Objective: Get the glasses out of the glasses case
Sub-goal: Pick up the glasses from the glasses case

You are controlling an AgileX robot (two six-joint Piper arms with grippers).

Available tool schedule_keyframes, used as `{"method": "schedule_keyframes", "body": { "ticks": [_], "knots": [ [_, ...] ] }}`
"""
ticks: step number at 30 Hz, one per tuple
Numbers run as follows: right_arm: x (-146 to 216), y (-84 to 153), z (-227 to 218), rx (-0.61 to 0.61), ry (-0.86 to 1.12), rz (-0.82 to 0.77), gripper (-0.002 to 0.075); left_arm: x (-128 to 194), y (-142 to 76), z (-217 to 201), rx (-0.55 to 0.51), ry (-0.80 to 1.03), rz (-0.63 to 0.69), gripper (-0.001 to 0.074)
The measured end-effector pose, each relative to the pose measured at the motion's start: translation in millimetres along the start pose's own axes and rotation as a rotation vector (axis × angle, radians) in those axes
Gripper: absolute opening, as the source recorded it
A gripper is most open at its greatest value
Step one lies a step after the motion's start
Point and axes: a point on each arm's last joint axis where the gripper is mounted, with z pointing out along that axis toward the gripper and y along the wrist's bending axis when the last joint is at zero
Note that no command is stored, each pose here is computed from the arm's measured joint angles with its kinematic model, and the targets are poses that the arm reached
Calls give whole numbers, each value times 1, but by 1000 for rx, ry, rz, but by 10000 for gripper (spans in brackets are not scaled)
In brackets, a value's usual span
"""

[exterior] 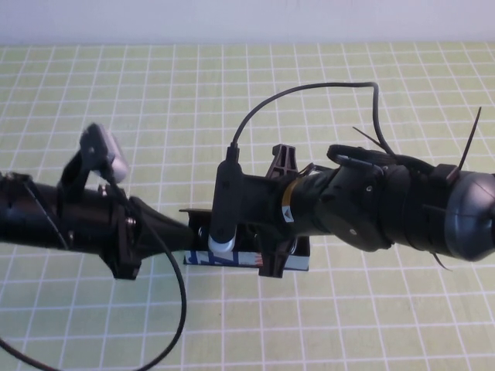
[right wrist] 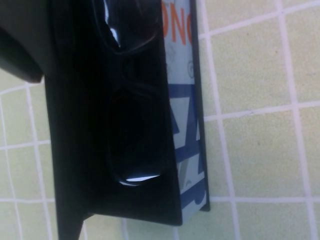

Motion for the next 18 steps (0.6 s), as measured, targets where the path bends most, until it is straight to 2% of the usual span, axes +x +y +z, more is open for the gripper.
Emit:
{"method": "schedule_keyframes", "body": {
  "ticks": [3, 10, 18],
  "knots": [
    [1, -2, -1, 4, -1, 5, -7, 14, 7, 9, 16, 20, -24, -4],
    [1, -2, -1, 5, -1, 5, -7, 31, 39, 32, -59, -54, -101, -4],
    [1, -2, -1, 2, -9, 33, -6, 51, 56, 48, -65, -53, -177, -4]
  ]
}}
